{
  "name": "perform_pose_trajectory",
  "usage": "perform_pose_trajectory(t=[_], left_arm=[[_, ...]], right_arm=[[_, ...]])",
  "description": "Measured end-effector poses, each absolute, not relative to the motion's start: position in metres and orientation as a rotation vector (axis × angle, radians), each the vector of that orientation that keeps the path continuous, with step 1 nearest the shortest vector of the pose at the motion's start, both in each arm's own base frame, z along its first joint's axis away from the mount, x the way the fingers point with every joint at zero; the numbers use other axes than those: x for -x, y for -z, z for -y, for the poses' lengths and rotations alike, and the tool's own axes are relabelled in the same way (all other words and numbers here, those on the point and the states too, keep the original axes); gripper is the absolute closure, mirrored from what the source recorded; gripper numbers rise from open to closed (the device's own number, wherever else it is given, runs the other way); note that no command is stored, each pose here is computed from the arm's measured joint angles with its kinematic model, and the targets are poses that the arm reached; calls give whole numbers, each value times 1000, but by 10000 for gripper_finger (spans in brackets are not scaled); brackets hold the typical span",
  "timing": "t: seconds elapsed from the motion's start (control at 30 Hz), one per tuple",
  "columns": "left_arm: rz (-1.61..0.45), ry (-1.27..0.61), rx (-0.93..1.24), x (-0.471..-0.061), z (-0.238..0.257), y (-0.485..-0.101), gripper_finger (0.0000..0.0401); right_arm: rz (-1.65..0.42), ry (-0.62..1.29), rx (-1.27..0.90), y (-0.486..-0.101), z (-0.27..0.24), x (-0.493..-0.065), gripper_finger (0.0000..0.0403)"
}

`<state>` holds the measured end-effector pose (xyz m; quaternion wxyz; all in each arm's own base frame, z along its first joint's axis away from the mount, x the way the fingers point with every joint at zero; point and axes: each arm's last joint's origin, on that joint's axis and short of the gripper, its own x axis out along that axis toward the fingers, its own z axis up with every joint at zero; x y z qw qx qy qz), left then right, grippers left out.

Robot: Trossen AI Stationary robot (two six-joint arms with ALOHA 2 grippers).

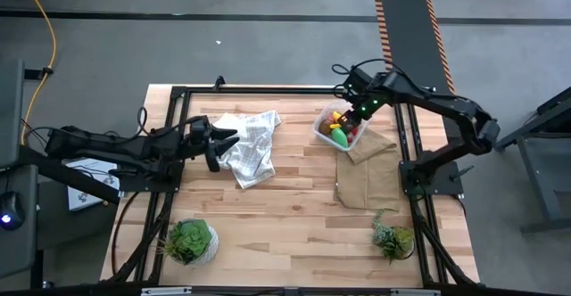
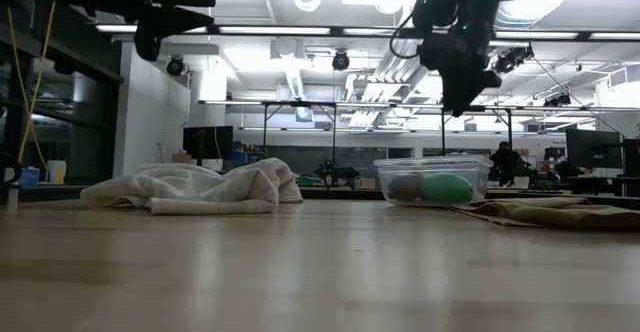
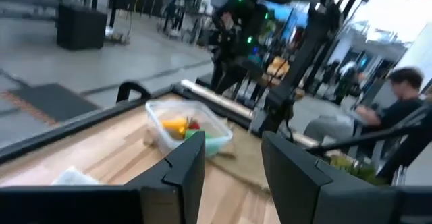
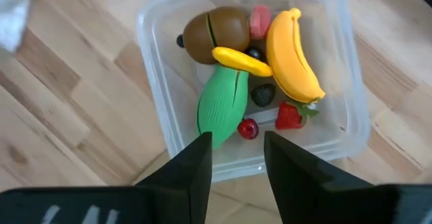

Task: Pick and placing Produce into tupperware
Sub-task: Return to Home Position

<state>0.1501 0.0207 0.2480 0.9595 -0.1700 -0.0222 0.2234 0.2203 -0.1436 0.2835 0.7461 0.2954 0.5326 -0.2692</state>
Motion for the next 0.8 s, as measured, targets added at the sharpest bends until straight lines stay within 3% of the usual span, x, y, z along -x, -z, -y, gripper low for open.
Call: perform_pose_trajectory(t=[0.4, 0.8], left_arm=[[142, -448, 342, -130, -20, -227, 268], [4, -441, 313, -118, -18, -215, 268]], right_arm=[[-975, 572, -674, -324, 123, -191, 276], [-725, 490, -707, -360, 101, -163, 276]])
